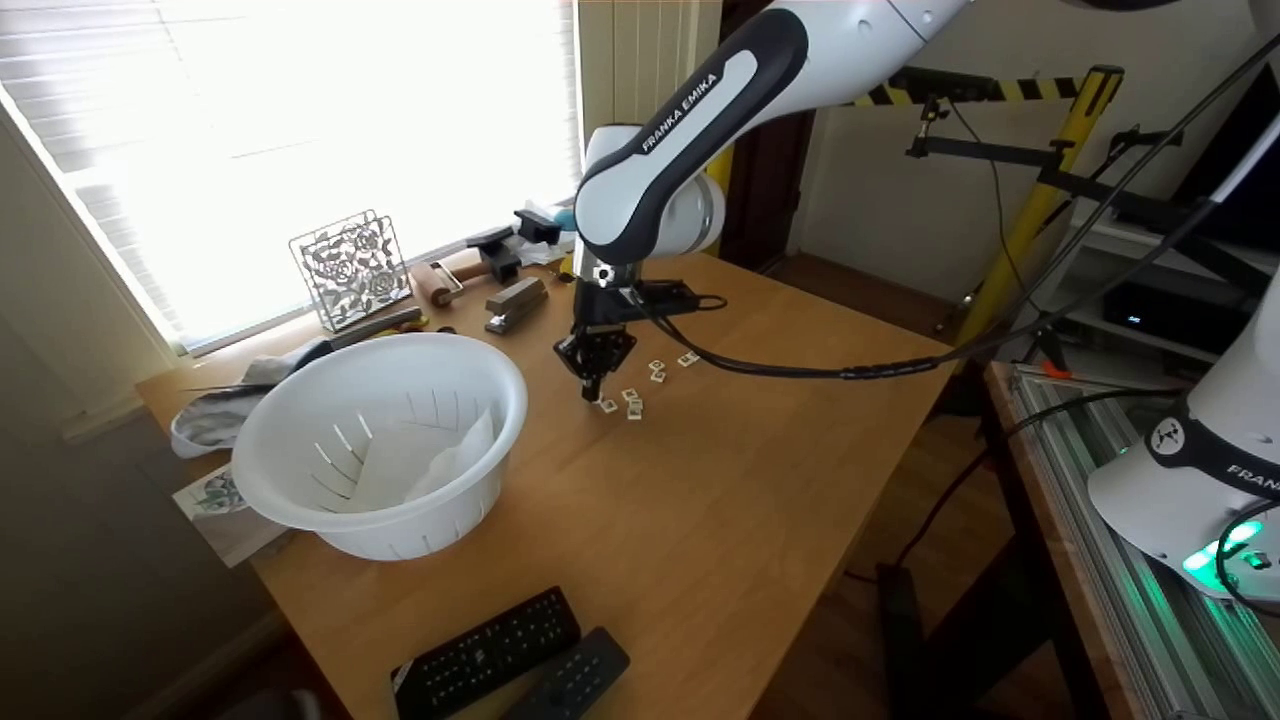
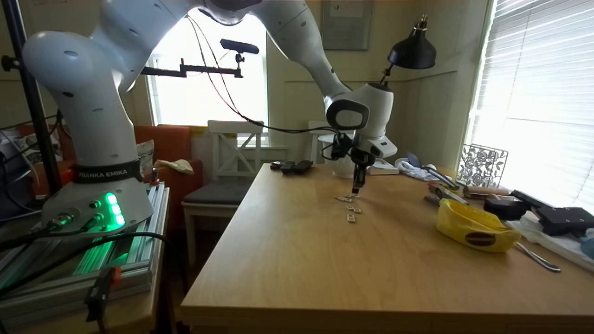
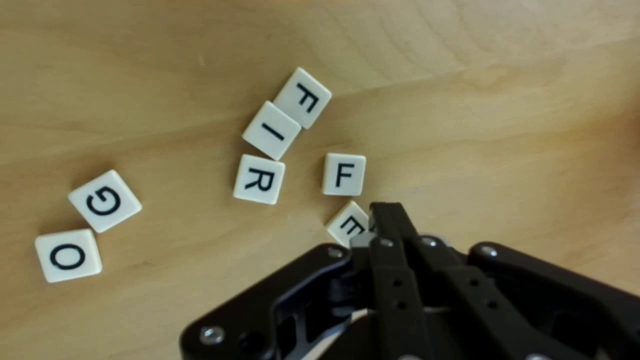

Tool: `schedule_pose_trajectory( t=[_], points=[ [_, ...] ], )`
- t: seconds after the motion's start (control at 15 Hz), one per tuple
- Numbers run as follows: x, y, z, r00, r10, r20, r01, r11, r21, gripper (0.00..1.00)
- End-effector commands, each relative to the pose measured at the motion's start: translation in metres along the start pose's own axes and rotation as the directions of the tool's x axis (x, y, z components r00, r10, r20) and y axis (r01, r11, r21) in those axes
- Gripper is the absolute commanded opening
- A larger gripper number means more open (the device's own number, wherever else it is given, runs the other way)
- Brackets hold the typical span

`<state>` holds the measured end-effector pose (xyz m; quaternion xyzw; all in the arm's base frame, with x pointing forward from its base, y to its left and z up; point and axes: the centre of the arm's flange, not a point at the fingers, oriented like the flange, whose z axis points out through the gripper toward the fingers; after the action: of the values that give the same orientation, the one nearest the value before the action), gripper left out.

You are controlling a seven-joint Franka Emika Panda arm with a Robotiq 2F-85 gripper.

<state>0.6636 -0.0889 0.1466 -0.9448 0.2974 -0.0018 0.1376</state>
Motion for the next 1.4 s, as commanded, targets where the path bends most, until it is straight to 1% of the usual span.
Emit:
schedule_pose_trajectory(
  t=[0.0, 0.13, 0.4, 0.93, 1.33],
  points=[
    [-0.008, -0.001, -0.011, 0.998, -0.031, -0.052, 0.031, 0.999, -0.008, 0.0],
    [-0.006, -0.001, -0.011, 0.998, -0.033, -0.061, 0.032, 0.999, -0.01, 0.0],
    [-0.005, 0.002, -0.003, 0.999, -0.029, -0.037, 0.028, 0.999, -0.017, 0.0],
    [-0.006, 0.016, 0.005, 1.0, -0.007, -0.02, 0.006, 1.0, -0.03, 0.0],
    [-0.013, 0.022, 0.007, 1.0, 0.001, -0.015, -0.001, 0.999, -0.038, 0.0]
  ],
)
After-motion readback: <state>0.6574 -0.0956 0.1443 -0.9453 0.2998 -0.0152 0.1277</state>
